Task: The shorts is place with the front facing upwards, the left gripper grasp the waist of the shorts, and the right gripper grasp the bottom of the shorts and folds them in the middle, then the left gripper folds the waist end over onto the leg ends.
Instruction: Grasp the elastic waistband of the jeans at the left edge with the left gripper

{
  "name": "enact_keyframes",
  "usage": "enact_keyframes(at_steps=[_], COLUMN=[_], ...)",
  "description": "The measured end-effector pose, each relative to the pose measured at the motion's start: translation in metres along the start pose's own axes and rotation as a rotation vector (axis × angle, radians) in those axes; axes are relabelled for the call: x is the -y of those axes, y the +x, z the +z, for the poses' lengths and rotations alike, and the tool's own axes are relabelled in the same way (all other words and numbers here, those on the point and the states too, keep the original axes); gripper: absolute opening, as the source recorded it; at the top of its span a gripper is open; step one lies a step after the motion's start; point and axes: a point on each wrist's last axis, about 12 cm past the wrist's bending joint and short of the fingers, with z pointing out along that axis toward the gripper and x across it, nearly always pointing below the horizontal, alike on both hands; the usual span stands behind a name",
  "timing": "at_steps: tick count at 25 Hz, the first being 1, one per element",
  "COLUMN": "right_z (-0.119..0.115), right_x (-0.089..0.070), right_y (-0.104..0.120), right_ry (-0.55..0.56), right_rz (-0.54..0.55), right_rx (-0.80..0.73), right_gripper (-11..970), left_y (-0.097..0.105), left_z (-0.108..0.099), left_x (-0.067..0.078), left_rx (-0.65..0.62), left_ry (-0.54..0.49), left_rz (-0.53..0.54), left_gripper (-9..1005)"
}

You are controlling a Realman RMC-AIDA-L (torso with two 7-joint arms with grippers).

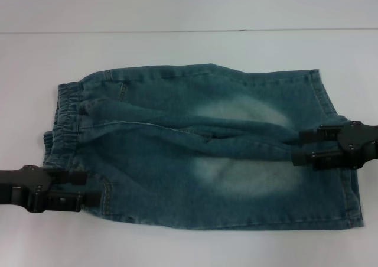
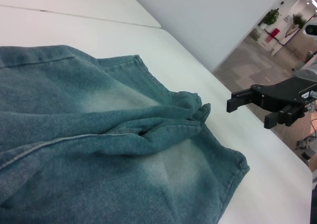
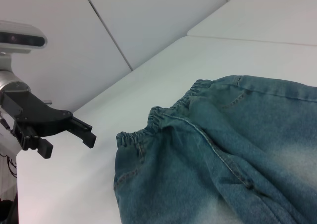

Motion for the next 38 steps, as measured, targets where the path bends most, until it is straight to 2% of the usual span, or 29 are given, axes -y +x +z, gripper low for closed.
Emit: enact_keyframes(at_steps=[11, 17, 20, 24, 28, 38], right_z=[0.000, 0.000, 0.000, 0.000, 0.001, 0.003], right_x=[0.000, 0.000, 0.000, 0.000, 0.000, 0.000], right_y=[0.000, 0.000, 0.000, 0.000, 0.000, -0.001], right_ry=[-0.001, -0.001, -0.001, -0.001, -0.002, -0.009], right_rz=[0.001, 0.001, 0.001, 0.002, 0.003, 0.002], right_rx=[0.000, 0.000, 0.000, 0.000, 0.001, 0.002], right_gripper=[850, 851, 851, 850, 850, 850], left_y=[0.000, -0.001, -0.002, 0.000, 0.002, 0.006], left_z=[0.000, -0.007, -0.015, -0.028, -0.033, -0.026], left_x=[0.000, -0.004, -0.010, -0.023, -0.033, -0.041], left_rx=[0.000, -0.007, -0.021, -0.032, -0.060, -0.113], left_ry=[-0.002, -0.037, -0.106, -0.249, -0.339, -0.403], left_rz=[-0.002, 0.000, -0.005, -0.028, -0.037, -0.033], left_gripper=[901, 901, 900, 900, 900, 901])
